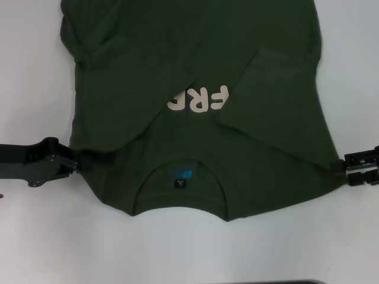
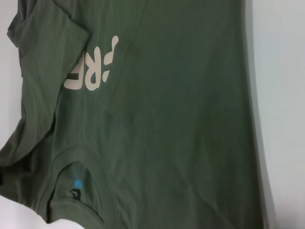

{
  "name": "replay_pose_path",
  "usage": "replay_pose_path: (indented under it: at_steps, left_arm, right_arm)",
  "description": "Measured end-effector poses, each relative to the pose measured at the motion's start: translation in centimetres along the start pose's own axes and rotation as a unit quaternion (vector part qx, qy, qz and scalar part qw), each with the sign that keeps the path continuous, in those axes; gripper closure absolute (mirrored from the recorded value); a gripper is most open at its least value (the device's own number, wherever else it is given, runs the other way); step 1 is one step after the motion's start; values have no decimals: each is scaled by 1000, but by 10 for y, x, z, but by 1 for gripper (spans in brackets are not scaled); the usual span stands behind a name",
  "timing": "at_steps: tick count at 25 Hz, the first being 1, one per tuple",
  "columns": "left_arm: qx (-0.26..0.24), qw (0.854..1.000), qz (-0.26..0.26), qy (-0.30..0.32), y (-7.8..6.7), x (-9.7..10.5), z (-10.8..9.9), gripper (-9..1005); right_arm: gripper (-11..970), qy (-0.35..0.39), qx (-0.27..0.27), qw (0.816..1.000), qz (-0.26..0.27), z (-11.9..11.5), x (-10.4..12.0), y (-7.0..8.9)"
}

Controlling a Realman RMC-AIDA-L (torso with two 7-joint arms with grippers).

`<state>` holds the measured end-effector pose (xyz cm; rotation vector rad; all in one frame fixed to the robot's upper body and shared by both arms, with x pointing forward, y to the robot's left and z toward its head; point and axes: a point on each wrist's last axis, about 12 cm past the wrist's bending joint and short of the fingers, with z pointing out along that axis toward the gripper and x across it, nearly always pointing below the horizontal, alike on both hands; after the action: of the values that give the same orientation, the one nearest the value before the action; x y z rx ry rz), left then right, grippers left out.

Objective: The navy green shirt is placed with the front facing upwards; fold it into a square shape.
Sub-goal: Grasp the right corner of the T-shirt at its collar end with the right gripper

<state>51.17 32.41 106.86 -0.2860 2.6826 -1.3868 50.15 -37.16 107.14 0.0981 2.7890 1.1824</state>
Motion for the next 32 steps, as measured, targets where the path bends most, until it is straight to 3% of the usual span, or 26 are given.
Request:
replay_pose_path:
  at_steps: [32]
  left_arm:
    - [2, 1000, -5, 1, 1, 1, 2, 976]
  right_arm:
    - [113, 10, -1, 1000, -14, 18, -10, 13]
